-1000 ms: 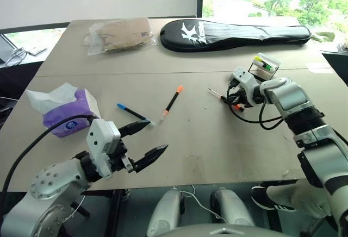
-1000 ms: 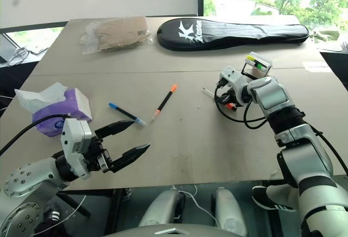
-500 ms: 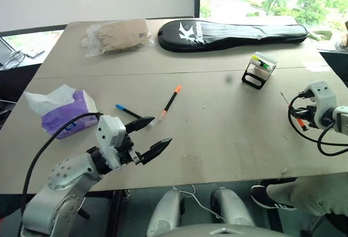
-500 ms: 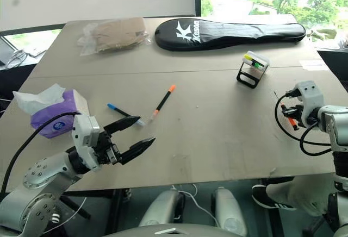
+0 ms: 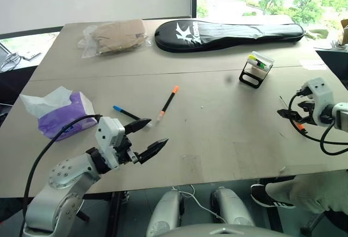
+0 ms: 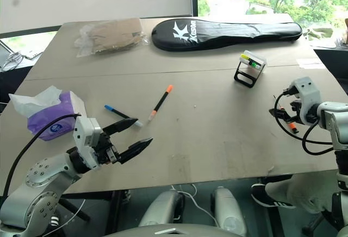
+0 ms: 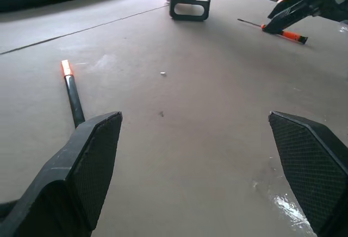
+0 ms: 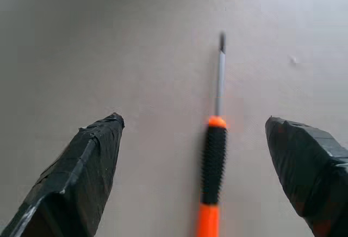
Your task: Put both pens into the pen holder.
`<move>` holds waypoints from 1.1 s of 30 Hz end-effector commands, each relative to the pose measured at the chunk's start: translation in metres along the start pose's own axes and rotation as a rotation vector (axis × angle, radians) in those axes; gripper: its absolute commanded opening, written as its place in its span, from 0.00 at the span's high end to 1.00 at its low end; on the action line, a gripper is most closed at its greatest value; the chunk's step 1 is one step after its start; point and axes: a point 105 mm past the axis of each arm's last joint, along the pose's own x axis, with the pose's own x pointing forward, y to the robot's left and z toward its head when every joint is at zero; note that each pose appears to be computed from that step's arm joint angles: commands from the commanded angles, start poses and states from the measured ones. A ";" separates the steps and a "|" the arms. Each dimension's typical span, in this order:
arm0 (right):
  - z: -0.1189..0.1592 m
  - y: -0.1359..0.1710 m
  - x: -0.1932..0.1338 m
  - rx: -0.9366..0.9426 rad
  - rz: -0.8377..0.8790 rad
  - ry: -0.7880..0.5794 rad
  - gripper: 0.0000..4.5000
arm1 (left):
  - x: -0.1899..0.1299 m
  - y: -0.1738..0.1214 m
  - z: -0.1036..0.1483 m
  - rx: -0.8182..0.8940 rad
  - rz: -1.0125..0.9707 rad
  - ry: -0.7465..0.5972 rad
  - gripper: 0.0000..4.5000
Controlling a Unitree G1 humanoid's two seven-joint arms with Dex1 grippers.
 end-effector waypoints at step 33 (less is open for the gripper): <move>0.044 0.144 -0.045 -0.209 0.380 -0.599 0.00 | 0.140 0.069 -0.023 -0.091 0.172 0.703 0.68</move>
